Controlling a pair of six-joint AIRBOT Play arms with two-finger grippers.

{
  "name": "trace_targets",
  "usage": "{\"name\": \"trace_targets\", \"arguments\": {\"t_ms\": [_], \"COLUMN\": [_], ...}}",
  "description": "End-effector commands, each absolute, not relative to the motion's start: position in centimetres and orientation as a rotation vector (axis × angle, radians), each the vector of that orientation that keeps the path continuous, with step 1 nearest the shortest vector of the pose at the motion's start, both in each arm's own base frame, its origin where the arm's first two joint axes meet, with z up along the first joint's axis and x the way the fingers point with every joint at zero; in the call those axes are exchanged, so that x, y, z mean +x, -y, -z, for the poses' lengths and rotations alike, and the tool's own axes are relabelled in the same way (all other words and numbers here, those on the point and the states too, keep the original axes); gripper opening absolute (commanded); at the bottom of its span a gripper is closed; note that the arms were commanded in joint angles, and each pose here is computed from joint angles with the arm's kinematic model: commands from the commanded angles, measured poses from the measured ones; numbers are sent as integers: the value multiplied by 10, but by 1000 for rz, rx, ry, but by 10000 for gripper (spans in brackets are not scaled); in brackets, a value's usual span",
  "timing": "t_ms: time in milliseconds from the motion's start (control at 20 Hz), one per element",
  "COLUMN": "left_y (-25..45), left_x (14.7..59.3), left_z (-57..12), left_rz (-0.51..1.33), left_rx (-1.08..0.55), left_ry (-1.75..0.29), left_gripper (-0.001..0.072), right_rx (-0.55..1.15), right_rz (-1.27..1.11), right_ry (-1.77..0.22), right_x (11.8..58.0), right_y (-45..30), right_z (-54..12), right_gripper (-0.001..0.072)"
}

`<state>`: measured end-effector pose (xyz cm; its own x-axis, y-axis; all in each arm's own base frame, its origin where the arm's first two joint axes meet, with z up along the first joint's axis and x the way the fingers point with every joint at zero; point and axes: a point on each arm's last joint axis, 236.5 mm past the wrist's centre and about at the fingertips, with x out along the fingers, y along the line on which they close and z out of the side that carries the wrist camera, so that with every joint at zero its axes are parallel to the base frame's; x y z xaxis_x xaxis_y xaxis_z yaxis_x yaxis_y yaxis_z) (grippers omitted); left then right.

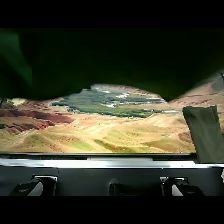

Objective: Fold the clothes and pants, and hang the long-sleeved shirts on hangers.

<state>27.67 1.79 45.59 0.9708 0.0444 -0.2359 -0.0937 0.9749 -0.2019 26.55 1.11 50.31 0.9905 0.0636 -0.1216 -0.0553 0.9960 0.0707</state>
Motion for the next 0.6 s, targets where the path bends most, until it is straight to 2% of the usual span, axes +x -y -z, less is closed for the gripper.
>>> {"name": "trace_targets", "arguments": {"t_ms": [0,150,250,400,550], "left_y": [-31,-15,-4,1,13], "left_x": [250,297,339,403,462], "left_z": [-446,-395,-337,-220,-106], "left_rz": [-146,-58,6,51,78], "left_rx": [-225,-227,-233,-197,-194], "left_ry": [-248,-417,-586,-878,-1077], "left_gripper": [20,20,20,20,20], "right_rx": [107,131,162,223,257], "right_rz": [7,10,-9,-28,-15], "right_ry": [-142,-380,-569,-812,-1001], "right_x": [258,324,380,460,510], "right_y": [3,9,10,11,17], "right_z": [-499,-435,-370,-256,-152], "right_gripper": [30,31,31,31,31]}}
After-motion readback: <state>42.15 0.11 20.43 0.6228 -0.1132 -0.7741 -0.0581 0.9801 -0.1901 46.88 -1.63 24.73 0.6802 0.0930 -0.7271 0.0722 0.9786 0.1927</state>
